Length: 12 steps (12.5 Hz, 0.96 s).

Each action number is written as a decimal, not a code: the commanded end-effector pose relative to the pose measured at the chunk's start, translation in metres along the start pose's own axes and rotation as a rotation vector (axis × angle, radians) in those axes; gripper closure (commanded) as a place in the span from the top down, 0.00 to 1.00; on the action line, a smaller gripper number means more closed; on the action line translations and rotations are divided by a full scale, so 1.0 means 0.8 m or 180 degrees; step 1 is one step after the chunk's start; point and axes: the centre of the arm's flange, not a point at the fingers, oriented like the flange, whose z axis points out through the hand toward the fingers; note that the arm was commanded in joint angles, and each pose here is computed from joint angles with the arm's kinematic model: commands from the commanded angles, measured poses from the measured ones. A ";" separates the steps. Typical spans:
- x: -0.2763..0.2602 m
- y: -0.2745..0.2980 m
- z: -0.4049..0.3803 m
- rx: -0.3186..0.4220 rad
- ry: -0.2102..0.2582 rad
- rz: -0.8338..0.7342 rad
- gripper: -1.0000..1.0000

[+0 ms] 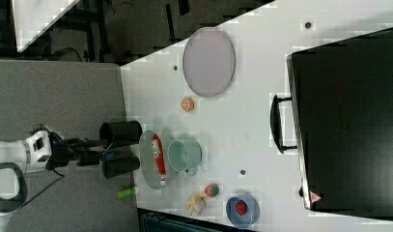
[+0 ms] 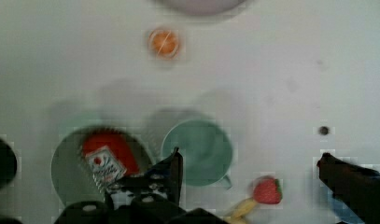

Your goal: Pick ketchup from strainer and place it on the table

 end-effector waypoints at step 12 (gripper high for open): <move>-0.134 -0.158 0.258 0.0533 0.0090 -0.0771 1.00</move>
